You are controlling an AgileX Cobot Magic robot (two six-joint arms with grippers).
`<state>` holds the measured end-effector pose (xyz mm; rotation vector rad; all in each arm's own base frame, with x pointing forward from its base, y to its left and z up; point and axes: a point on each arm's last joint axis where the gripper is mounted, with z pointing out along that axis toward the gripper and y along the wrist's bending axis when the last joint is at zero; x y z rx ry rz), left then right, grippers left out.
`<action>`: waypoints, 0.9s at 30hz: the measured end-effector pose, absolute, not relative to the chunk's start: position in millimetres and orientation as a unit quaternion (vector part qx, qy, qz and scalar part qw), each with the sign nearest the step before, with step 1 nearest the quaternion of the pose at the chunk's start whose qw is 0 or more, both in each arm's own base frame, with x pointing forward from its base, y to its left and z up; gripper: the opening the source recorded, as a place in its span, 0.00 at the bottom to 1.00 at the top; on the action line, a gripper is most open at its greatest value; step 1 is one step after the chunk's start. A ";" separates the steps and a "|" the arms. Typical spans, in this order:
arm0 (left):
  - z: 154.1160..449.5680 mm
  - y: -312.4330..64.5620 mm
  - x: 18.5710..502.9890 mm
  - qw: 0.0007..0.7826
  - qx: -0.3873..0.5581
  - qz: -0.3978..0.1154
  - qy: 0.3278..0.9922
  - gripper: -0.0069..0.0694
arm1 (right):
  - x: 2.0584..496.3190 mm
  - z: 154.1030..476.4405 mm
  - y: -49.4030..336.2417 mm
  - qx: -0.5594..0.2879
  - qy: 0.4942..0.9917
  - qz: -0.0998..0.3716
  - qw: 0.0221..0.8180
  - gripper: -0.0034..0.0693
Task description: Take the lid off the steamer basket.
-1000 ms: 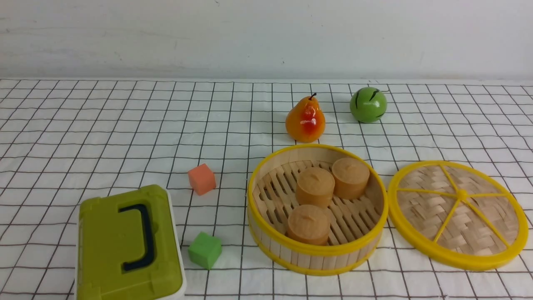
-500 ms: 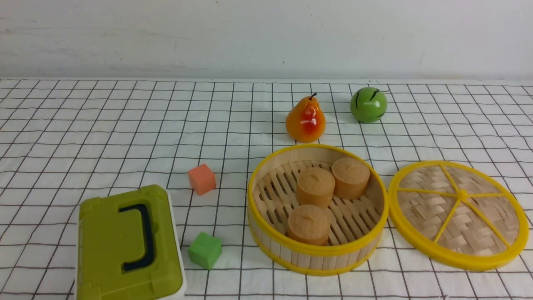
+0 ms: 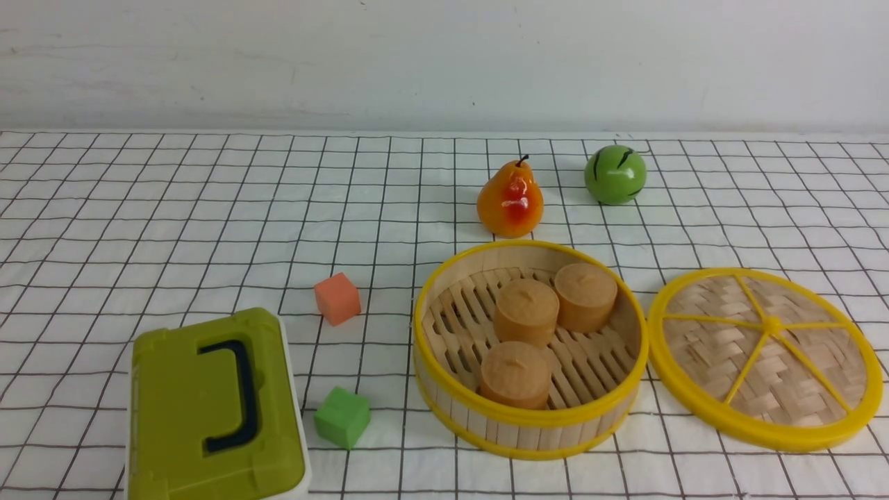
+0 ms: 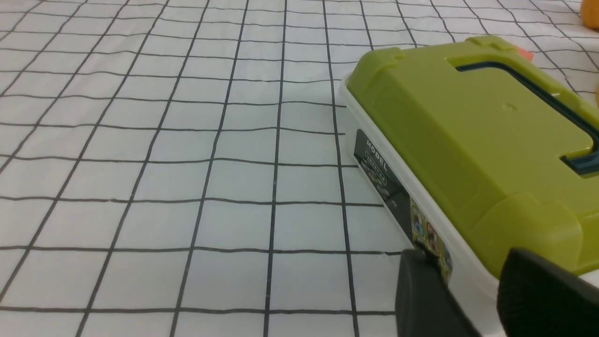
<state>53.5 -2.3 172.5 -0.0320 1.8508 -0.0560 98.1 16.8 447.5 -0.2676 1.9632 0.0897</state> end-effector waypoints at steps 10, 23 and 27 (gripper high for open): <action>172.5 -2.3 53.5 0.601 -0.014 -0.024 0.799 0.40 | 68.2 318.7 4.1 -0.021 0.763 0.010 0.646 0.02; 172.5 -2.3 53.5 0.601 -0.014 -0.024 0.799 0.40 | 53.7 202.8 0.1 0.027 0.784 0.019 0.620 0.02; 172.5 -2.3 53.5 0.601 -0.014 -0.024 0.799 0.40 | 53.0 179.6 -0.7 0.033 0.793 0.018 0.608 0.02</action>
